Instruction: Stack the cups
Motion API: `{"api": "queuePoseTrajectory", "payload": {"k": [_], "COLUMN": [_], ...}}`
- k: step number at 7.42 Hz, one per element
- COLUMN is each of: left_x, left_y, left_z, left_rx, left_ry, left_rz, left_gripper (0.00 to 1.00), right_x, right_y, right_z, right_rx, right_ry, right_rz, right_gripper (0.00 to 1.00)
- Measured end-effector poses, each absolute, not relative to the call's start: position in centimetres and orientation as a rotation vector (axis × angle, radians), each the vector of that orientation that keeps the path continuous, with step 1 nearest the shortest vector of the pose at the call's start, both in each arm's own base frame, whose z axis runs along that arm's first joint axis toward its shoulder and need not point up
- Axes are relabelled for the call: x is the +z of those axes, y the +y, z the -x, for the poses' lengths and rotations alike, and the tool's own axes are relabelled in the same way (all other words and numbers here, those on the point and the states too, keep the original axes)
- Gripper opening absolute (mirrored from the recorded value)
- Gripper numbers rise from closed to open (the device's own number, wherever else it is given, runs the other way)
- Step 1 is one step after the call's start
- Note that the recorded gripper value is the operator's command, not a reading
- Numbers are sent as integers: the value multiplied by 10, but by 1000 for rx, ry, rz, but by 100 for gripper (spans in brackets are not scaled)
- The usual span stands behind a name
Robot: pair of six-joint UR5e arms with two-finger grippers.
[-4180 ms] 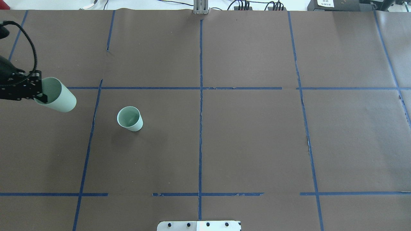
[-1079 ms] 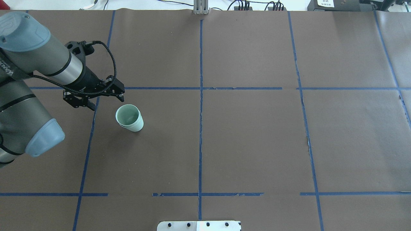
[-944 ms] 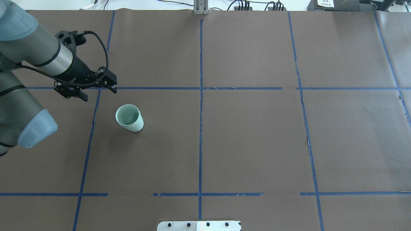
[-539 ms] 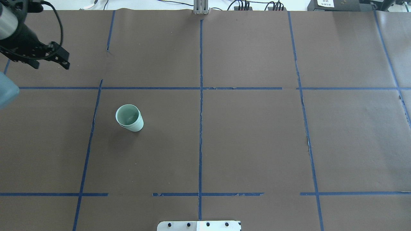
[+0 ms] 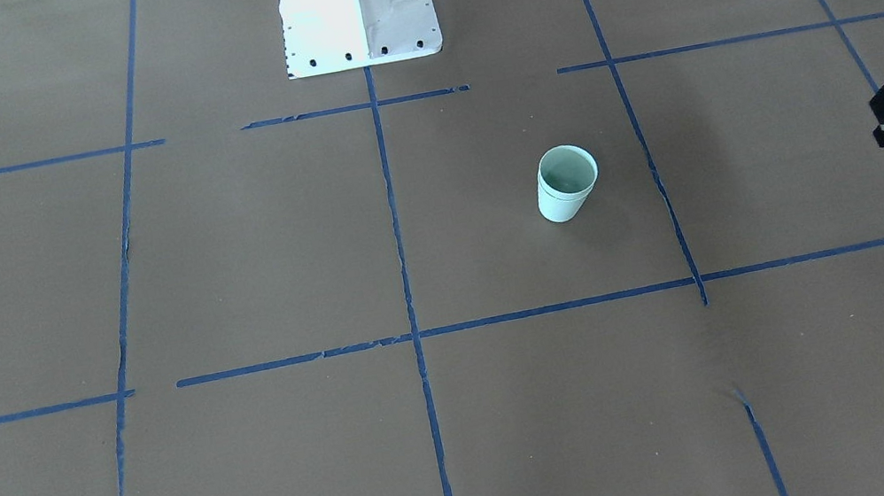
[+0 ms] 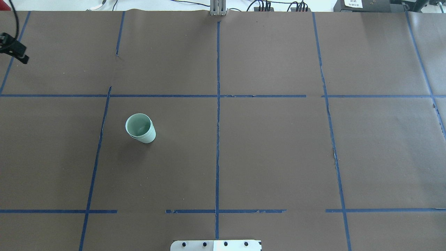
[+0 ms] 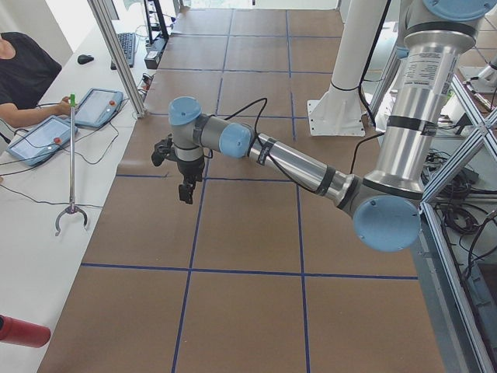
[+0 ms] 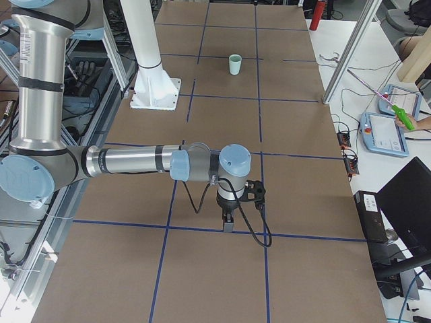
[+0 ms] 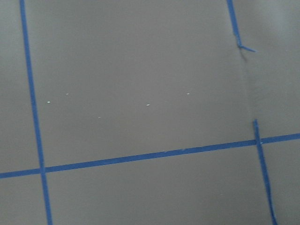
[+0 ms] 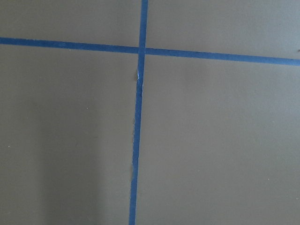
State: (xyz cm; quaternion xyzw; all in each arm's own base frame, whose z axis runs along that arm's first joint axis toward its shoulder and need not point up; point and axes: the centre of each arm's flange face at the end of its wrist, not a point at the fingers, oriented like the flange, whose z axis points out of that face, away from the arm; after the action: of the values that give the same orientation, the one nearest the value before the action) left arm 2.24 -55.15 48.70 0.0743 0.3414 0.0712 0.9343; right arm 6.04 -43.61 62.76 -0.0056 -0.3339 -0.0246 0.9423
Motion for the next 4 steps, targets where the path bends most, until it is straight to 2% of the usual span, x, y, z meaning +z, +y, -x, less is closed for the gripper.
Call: {"api": "queuePoseTrajectory", "payload": {"k": [2, 4], "left_x": [548, 609], "left_y": [-529, -517], "left_z": [36, 53], "left_rx": [134, 92], "left_ry": [681, 764], "left_rz": [-122, -56], "left_gripper": [100, 100], "right_x": [628, 628], "right_y": [-436, -436], "right_z": [-60, -60], "right_rx": [-50, -50], "right_ry": [-681, -681], "right_rz": [12, 12], "right_gripper": [100, 100]}}
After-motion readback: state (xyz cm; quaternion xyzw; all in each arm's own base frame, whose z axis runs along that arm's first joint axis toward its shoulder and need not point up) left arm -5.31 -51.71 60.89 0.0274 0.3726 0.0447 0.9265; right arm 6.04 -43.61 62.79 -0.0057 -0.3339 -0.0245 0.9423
